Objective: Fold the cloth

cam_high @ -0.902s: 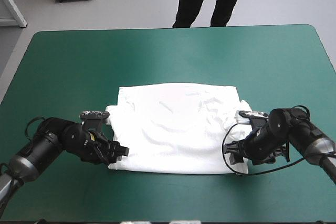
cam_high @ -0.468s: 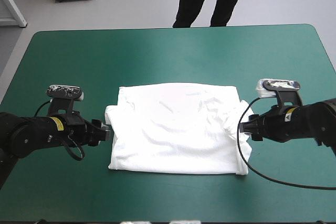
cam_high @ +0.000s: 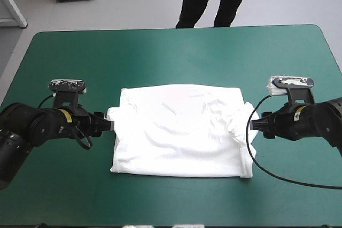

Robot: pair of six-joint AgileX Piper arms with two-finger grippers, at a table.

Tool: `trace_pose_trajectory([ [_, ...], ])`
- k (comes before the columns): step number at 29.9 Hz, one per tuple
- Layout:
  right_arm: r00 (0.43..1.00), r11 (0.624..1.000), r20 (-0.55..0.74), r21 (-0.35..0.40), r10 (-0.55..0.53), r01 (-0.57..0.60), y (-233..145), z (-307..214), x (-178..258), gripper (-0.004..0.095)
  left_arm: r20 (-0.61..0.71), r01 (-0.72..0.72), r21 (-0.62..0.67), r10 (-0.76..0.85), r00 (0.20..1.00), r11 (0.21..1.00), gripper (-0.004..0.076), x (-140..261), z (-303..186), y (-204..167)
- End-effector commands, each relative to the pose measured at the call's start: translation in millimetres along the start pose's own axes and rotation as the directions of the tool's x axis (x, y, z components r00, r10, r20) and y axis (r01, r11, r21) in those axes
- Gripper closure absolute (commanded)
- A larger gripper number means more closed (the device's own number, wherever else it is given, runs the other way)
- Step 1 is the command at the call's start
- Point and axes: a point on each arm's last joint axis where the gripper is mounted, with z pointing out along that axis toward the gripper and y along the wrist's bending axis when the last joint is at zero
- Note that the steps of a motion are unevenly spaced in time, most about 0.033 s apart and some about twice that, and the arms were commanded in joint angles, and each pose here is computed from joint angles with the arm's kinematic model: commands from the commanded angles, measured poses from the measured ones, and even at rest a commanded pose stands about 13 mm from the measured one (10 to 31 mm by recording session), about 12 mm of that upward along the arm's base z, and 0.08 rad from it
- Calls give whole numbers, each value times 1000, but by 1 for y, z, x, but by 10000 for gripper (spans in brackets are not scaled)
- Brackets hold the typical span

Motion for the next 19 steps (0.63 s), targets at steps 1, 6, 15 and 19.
trace_pose_trajectory([
  [1, 999, 1000, 41, 11, -11, 10, -1, -8, -5, 332, 35, 24, -39, -22, 999, 999, 252, -18, 12, 1],
  [6, 999, 1000, 34, 12, -11, 10, -1, -7, -5, 332, -74, 89, -73, -94, 993, 993, 252, -34, 62, 9],
  [15, 999, 1000, 32, 14, -11, 11, -1, -7, -5, 332, -167, 122, -87, -136, 977, 989, 252, -59, 114, 38],
  [19, 999, 1000, 32, 14, -9, 8, -1, -7, -5, 332, -213, 119, -95, -137, 967, 988, 252, -64, 140, 42],
])
